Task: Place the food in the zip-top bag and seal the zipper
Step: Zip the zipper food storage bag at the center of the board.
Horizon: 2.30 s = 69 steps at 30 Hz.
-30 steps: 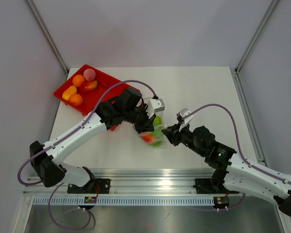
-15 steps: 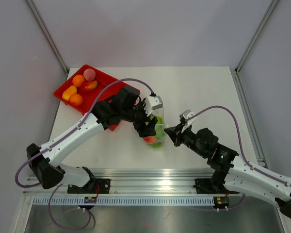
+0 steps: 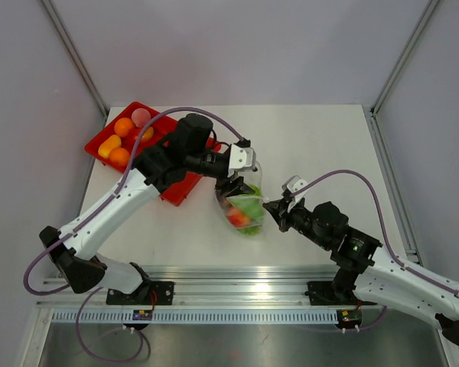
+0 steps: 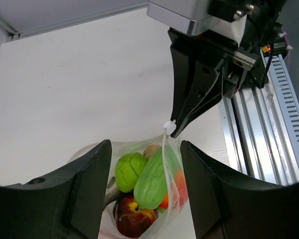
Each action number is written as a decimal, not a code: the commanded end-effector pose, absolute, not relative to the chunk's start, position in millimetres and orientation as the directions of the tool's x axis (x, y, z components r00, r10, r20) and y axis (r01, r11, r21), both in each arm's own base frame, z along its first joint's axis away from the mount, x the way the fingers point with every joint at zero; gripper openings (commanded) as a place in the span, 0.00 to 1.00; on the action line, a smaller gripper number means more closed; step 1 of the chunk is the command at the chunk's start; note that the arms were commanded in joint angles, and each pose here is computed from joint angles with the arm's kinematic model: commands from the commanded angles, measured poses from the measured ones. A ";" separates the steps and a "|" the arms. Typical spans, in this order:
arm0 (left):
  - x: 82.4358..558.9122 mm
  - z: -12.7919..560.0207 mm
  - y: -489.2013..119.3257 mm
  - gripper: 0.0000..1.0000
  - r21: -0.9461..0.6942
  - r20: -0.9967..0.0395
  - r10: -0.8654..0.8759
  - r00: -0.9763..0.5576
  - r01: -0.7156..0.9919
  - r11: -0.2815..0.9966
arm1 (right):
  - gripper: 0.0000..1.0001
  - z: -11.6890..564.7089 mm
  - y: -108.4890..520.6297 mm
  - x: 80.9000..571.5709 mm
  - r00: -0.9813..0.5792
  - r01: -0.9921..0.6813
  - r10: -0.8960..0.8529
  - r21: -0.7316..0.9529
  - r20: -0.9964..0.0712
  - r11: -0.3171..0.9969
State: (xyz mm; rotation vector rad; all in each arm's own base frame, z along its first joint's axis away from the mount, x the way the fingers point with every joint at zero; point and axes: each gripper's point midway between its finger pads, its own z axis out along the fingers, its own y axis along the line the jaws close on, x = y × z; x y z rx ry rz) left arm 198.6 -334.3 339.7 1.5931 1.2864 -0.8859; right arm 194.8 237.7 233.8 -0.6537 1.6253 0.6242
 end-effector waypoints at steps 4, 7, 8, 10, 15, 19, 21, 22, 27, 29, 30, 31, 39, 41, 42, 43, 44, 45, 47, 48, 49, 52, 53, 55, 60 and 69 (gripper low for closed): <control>182.1 318.3 -357.7 0.59 0.238 -0.895 0.307 0.322 0.929 -0.283 | 0.00 267.2 238.7 190.9 -0.055 -0.742 -0.018 0.029 -0.998 0.670; 178.7 310.9 -366.9 0.55 0.192 -0.898 0.321 0.301 0.925 -0.328 | 0.00 267.9 239.4 190.4 -0.054 -0.746 -0.015 0.030 -0.998 0.666; 177.7 308.6 -369.2 0.54 0.178 -0.899 0.325 0.293 0.923 -0.340 | 0.00 267.8 239.7 190.7 -0.053 -0.746 -0.018 0.028 -0.998 0.666; 176.4 303.5 -373.4 0.52 0.149 -0.900 0.335 0.278 0.919 -0.364 | 0.00 269.3 239.8 191.2 -0.049 -0.745 -0.017 0.025 -0.999 0.667; 175.2 292.6 -377.3 0.43 0.105 -0.898 0.361 0.253 0.918 -0.383 | 0.00 272.4 239.1 191.5 -0.040 -0.744 -0.017 0.018 -0.999 0.667; 172.3 290.2 -375.5 0.42 0.085 -0.898 0.369 0.238 0.918 -0.386 | 0.00 273.8 237.9 190.8 -0.035 -0.744 -0.016 0.016 -0.999 0.669; 172.0 288.2 -375.0 0.37 0.080 -0.897 0.375 0.236 0.918 -0.389 | 0.00 273.6 236.8 191.0 -0.034 -0.741 -0.014 0.016 -0.999 0.671; 171.2 287.6 -374.3 0.36 0.075 -0.896 0.377 0.234 0.918 -0.390 | 0.00 273.6 236.4 191.4 -0.034 -0.739 -0.014 0.016 -0.999 0.673; 168.8 283.5 -375.2 0.35 0.046 -0.899 0.382 0.212 0.916 -0.398 | 0.00 275.1 236.7 191.5 -0.034 -0.739 -0.011 0.018 -0.999 0.673; 168.0 283.0 -375.7 0.35 0.040 -0.900 0.384 0.207 0.915 -0.400 | 0.00 275.8 236.6 191.8 -0.032 -0.738 -0.012 0.016 -0.999 0.674; 168.5 282.2 -375.5 0.34 0.037 -0.900 0.386 0.204 0.916 -0.399 | 0.00 275.3 237.0 191.8 -0.033 -0.739 -0.013 0.016 -0.999 0.673; 168.1 282.0 -376.0 0.34 0.035 -0.900 0.386 0.203 0.916 -0.399 | 0.00 276.0 237.3 192.0 -0.032 -0.739 -0.012 0.016 -0.999 0.673; 170.0 275.5 -377.8 0.29 0.013 -0.899 0.400 0.181 0.922 -0.388 | 0.00 276.0 239.2 192.6 -0.036 -0.740 -0.012 0.019 -0.999 0.672; 170.0 274.4 -378.0 0.22 0.004 -0.898 0.406 0.173 0.923 -0.386 | 0.00 276.7 239.0 193.3 -0.036 -0.738 -0.011 0.019 -0.999 0.674; 169.8 274.2 -377.8 0.14 0.002 -0.897 0.407 0.172 0.923 -0.386 | 0.00 276.3 238.8 193.5 -0.036 -0.737 -0.012 0.019 -0.999 0.675; 170.0 274.1 -377.7 0.11 0.003 -0.897 0.407 0.173 0.923 -0.385 | 0.00 276.7 238.8 193.3 -0.036 -0.737 -0.012 0.019 -0.999 0.675; 169.4 274.1 -377.3 0.08 0.001 -0.897 0.408 0.171 0.923 -0.386 | 0.00 277.1 238.3 193.5 -0.036 -0.736 -0.011 0.019 -0.999 0.676; 169.6 273.5 -376.7 0.02 0.001 -0.895 0.411 0.172 0.924 -0.383 | 0.00 276.7 237.2 195.1 -0.036 -0.728 -0.012 0.018 -0.999 0.685; 169.6 272.1 -374.9 0.00 0.001 -0.892 0.418 0.172 0.926 -0.377 | 0.00 279.3 232.1 198.0 -0.030 -0.708 -0.006 0.017 -1.000 0.706; 170.3 270.1 -373.6 0.00 -0.001 -0.887 0.428 0.171 0.929 -0.371 | 0.00 281.0 227.0 202.1 -0.026 -0.682 -0.001 0.017 -1.000 0.732; 171.8 267.8 -372.6 0.00 0.000 -0.884 0.436 0.170 0.931 -0.364 | 0.00 283.5 221.9 203.3 -0.021 -0.665 0.010 0.021 -1.000 0.747; 173.2 259.9 -369.0 0.00 -0.012 -0.872 0.462 0.159 0.938 -0.346 | 0.00 288.3 209.1 206.2 -0.007 -0.620 0.037 0.033 -0.999 0.784; 174.1 258.7 -368.5 0.00 -0.014 -0.871 0.466 0.156 0.940 -0.342 | 0.00 290.0 207.0 206.3 -0.002 -0.614 0.043 0.035 -0.999 0.788; 173.7 257.8 -367.4 0.00 -0.023 -0.870 0.470 0.146 0.942 -0.336 | 0.00 292.5 203.8 206.0 0.003 -0.607 0.051 0.039 -0.999 0.794; 181.8 260.5 -362.7 0.00 -0.015 -0.867 0.480 0.137 0.954 -0.301 | 0.00 289.0 200.4 205.0 -0.011 -0.601 0.033 0.033 -0.999 0.799; 189.4 258.0 -350.3 0.00 -0.015 -0.863 0.491 0.116 0.967 -0.256 | 0.00 293.6 185.4 201.3 0.002 -0.573 0.069 0.055 -0.998 0.818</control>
